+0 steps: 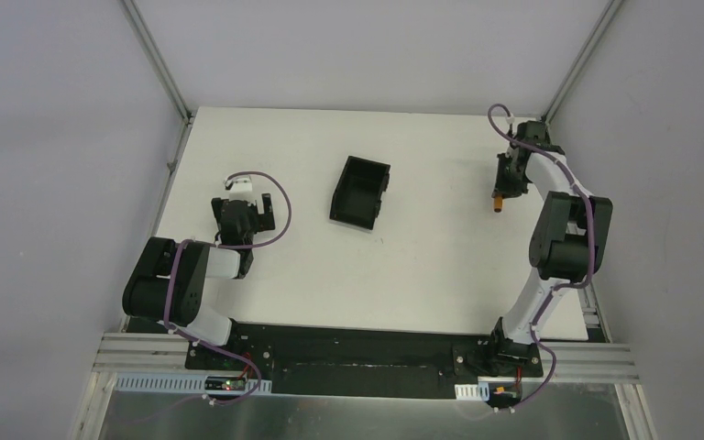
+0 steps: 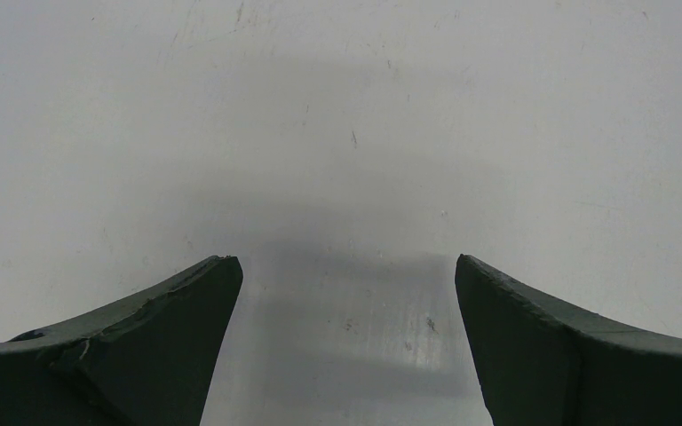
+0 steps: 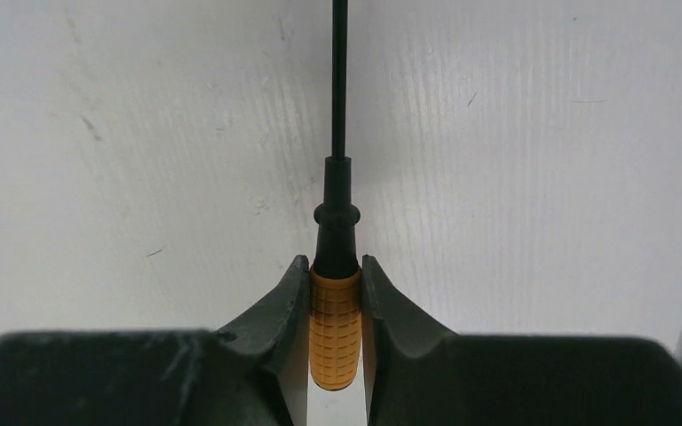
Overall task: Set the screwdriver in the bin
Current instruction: Pick up the screwdriver from the center of the board, then place the screwdriver in the bin.
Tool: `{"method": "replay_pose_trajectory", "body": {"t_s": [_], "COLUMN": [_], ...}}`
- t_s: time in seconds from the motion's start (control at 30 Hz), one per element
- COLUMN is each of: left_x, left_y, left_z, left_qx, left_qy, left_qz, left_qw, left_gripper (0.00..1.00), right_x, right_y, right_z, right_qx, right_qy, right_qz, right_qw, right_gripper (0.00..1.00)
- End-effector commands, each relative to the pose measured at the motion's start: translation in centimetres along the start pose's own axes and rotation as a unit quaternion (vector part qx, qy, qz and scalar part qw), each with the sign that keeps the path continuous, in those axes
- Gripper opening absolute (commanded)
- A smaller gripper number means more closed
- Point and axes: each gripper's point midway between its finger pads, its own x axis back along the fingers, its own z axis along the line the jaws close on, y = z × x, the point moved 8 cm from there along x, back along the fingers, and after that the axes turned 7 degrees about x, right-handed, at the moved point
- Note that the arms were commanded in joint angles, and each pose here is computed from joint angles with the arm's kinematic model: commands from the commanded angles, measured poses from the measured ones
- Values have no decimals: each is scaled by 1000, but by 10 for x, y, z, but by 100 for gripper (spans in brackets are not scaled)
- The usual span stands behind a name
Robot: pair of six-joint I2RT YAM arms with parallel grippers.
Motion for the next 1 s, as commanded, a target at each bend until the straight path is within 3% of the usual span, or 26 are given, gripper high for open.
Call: {"method": "replay_pose_trajectory", "body": {"t_s": [0.0,0.17,0.43,0.97], "left_x": [-3,-3,-3,-3], "left_y": [10,10,10,10], "left_z": [-1,-1,-1,-1], "left_qx": [9,9,9,9], "left_qy": [-4,-4,-4,-4], "left_qz": [-17,-17,-18,-17], "left_qw": [1000,1000,1000,1000], "left_gripper": [99,99,99,99], "right_x": [64,99,137,123], "right_y": [30,38,46,62], "right_z": [12,34,81,173], "right_qx": [-61,-130,-151,-128], "right_qy": [40,92,147,190], "right_qz": [-80,-113,-130,-79], "right_qw": [994,981,969,970], "right_gripper": [0,0,0,0]}}
